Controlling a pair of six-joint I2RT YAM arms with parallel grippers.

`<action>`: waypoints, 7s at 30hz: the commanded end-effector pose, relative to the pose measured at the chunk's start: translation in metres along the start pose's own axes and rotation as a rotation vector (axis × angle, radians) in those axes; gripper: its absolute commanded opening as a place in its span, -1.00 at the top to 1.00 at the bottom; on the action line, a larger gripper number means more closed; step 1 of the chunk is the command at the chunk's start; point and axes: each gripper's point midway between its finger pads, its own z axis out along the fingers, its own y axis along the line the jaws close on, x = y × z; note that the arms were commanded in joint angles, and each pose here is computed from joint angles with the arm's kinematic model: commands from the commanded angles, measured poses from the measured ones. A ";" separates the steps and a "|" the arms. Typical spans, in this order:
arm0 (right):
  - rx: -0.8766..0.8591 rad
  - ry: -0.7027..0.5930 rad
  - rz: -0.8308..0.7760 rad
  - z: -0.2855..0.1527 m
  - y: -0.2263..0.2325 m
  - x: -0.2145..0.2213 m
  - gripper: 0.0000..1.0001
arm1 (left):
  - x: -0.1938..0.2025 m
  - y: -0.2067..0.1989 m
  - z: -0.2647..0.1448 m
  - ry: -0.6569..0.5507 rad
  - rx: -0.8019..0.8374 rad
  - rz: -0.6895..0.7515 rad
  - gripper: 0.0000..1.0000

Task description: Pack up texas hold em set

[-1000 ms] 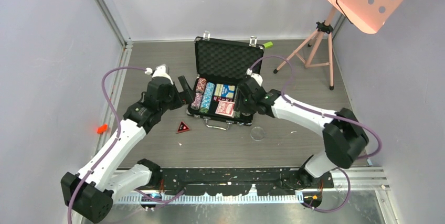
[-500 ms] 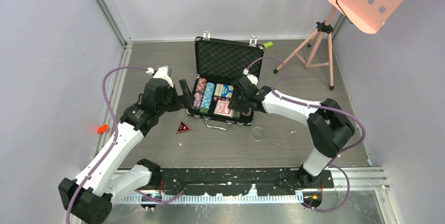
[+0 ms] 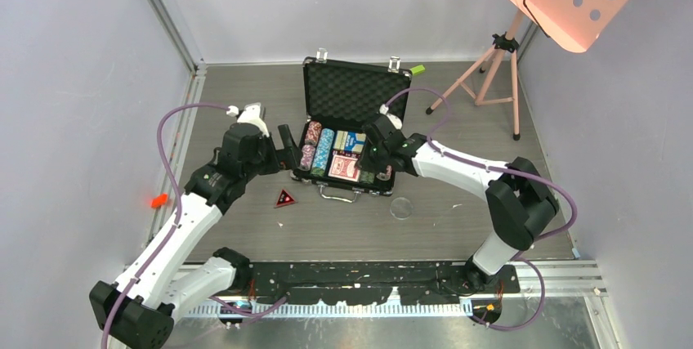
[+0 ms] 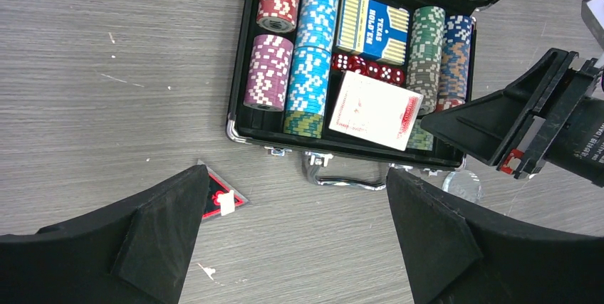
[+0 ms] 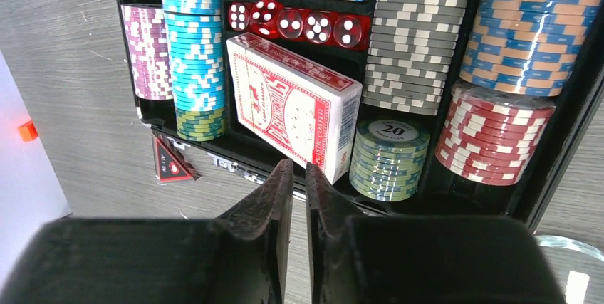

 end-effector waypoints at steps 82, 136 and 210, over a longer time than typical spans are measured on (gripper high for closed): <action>-0.066 -0.054 -0.299 -0.029 0.032 -0.012 0.21 | 0.141 0.070 0.072 0.509 -0.236 0.143 -0.99; 0.232 -0.240 -0.087 -0.102 -0.121 -0.002 -0.97 | 0.041 -0.108 0.162 0.427 0.138 0.197 -0.03; 0.115 -0.183 -0.264 -0.046 0.017 -0.062 -0.81 | -0.023 -0.008 -0.005 0.003 -0.083 0.176 -0.92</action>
